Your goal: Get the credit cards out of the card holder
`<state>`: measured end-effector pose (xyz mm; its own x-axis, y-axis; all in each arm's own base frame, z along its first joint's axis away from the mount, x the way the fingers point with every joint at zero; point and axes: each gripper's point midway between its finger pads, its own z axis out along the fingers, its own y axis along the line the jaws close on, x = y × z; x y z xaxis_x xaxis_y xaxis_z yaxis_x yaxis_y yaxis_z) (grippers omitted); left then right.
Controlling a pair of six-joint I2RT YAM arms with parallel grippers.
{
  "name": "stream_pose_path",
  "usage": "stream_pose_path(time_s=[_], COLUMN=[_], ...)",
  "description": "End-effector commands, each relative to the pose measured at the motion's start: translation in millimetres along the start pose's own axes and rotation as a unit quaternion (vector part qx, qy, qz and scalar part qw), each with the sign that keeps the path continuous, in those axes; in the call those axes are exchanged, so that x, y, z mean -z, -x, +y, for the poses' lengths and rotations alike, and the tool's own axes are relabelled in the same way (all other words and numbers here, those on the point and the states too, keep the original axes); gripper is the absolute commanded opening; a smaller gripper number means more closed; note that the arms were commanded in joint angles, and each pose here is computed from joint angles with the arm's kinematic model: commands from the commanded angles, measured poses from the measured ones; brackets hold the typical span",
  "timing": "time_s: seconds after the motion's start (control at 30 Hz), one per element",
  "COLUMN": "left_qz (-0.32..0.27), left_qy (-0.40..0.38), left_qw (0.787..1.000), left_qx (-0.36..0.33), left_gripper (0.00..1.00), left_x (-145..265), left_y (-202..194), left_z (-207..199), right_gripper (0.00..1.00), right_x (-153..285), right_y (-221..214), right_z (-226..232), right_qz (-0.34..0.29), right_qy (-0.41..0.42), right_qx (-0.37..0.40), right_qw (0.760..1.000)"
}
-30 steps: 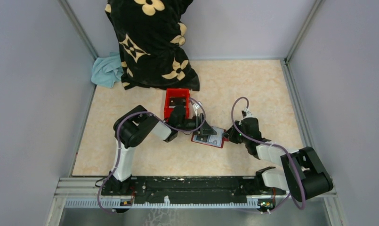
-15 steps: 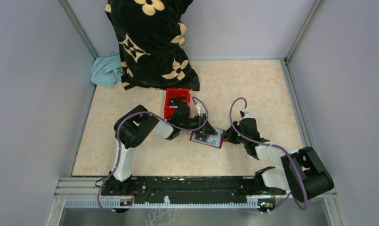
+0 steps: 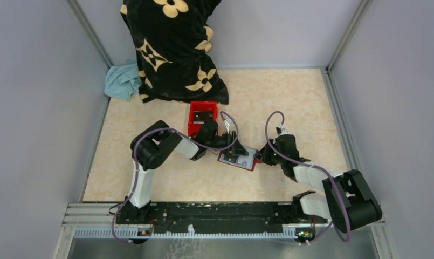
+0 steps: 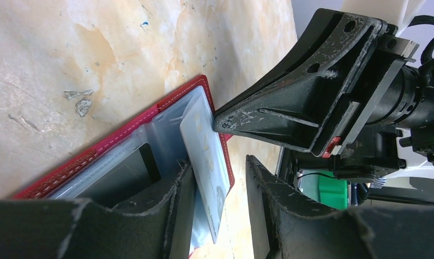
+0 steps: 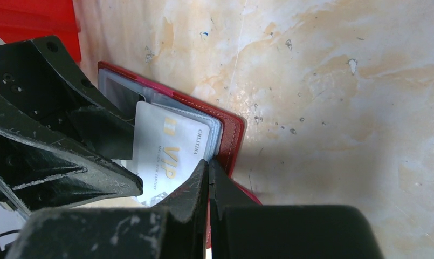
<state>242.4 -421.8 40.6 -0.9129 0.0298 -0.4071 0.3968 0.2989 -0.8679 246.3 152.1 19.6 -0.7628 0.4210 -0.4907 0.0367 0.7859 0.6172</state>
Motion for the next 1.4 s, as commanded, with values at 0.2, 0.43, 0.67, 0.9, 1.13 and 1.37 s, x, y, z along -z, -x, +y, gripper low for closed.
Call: stream_pose_path(time_s=[0.2,0.43,0.67,0.9,1.13,1.37], left_qz=[-0.005,-0.012,-0.011,-0.006,-0.006,-0.037], left_qy=[0.001,0.005,0.008,0.004,-0.007,0.004], left_qw=[1.000,1.000,1.000,1.000,1.000,0.999], left_qx=[0.010,0.015,0.023,0.026,0.023,0.007], left_gripper=[0.44,0.38,0.18,0.00,0.00,0.00], left_x=[13,19,18,17,19,42], left_y=[3,8,6,4,6,27], left_z=[6,10,14,15,11,13], right_gripper=[0.00,0.00,0.00,0.00,0.00,0.00], right_x=[2,3,3,3,3,4], right_y=[6,8,7,5,7,8], right_z=[-14,-17,-19,-22,-23,-24], right_qz=[0.004,0.002,0.004,0.005,0.003,0.002], right_qy=[-0.020,-0.024,-0.027,-0.029,-0.031,-0.031], right_qx=[-0.010,-0.009,-0.008,-0.008,-0.010,-0.012], right_qw=[1.000,1.000,1.000,1.000,0.999,0.999])
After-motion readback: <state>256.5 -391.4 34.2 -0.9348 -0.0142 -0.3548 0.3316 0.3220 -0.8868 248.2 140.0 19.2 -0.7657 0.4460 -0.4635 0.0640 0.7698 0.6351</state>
